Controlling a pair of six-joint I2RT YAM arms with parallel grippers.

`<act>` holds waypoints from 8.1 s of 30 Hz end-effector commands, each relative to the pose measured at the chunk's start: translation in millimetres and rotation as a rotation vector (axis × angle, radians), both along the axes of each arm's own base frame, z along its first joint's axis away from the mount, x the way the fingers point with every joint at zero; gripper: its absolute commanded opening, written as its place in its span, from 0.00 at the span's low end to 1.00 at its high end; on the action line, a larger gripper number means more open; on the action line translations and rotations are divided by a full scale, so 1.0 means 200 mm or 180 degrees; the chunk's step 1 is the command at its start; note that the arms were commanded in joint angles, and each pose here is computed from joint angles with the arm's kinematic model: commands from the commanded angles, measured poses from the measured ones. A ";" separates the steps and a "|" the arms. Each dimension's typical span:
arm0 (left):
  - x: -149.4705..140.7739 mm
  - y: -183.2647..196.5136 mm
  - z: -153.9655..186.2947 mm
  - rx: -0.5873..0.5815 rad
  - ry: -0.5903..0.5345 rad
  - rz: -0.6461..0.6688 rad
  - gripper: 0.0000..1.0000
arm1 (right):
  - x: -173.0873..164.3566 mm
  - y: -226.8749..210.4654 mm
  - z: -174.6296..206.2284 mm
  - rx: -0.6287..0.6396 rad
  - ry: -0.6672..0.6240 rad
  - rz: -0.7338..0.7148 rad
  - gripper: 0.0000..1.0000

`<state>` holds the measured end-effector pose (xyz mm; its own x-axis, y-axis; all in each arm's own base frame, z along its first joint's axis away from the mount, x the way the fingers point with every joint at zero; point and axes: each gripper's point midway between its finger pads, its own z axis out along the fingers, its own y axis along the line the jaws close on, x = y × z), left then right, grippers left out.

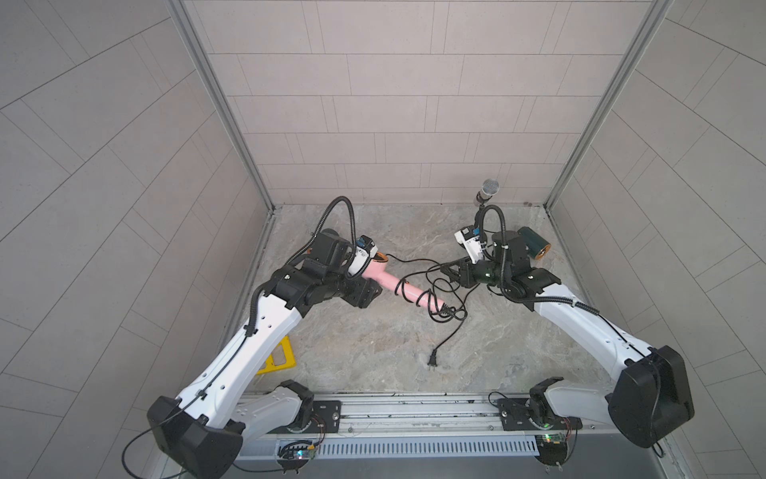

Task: Wrap the cord around the hair dryer
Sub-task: Wrap the power cord around the hair dryer, then place the hair dryer at the center of the board, then pick up the hair dryer from the center of the board.

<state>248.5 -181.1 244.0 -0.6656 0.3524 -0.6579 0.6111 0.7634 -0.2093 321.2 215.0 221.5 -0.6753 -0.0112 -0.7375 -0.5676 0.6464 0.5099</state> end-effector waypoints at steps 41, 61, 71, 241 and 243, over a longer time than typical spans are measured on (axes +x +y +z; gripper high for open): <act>0.22 0.31 -0.18 0.1407 -0.0561 0.1266 0.00 | -0.32 0.55 0.16 -0.0398 0.0066 0.0451 0.00; -0.18 -0.40 0.12 -0.1523 0.0203 -0.0787 0.00 | -0.38 0.18 0.47 0.0150 -0.1084 0.1234 0.00; -0.03 -0.48 0.46 -0.2935 0.0079 -0.0460 0.00 | -0.31 0.17 0.66 0.1289 -0.1686 0.0640 0.00; 1.44 0.91 -1.00 0.1827 0.1105 0.1329 1.00 | -0.43 -0.14 -0.54 -0.1560 0.1365 -0.0558 0.56; 1.42 0.92 -1.03 0.1841 0.1196 0.1328 1.00 | -0.43 -0.16 -0.54 -0.1564 0.1355 -0.0607 0.56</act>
